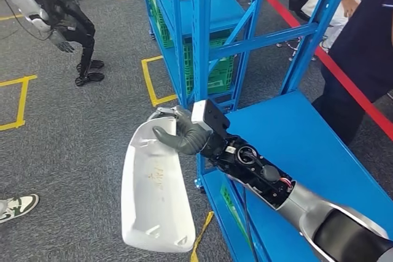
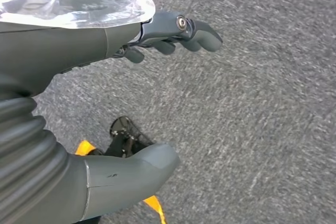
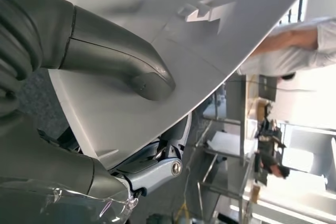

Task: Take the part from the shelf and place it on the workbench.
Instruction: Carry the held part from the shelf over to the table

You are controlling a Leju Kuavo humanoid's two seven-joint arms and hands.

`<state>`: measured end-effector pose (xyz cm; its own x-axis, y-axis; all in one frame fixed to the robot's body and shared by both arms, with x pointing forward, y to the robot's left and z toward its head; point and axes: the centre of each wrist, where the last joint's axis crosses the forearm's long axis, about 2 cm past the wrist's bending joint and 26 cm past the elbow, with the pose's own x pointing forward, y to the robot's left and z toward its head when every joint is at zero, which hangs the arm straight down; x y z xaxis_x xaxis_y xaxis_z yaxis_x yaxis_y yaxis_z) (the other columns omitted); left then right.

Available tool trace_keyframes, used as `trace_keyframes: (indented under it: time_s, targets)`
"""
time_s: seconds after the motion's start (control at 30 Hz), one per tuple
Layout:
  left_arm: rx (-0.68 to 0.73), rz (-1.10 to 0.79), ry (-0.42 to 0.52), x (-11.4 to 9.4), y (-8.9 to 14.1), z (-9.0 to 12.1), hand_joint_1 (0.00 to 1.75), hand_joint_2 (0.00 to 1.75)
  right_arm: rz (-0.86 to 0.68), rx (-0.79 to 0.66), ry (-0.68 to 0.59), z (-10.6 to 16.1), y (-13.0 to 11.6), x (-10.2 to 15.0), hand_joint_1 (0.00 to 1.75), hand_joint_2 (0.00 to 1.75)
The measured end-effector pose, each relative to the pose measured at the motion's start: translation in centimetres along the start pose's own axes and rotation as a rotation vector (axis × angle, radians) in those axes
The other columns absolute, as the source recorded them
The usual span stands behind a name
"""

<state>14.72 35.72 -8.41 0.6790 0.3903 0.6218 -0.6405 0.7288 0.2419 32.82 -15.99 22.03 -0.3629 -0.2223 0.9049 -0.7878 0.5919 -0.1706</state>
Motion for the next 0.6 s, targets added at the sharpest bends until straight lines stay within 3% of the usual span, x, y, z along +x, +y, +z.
trace_keyframes:
  time_s: [0.6]
  targets:
    - [-0.013, 0.020, -0.030, 0.20, -0.02, -0.08, 0.00, 1.75, -0.003, 0.014, 0.000, -0.01, 0.07, -0.02, 1.75, 1.75]
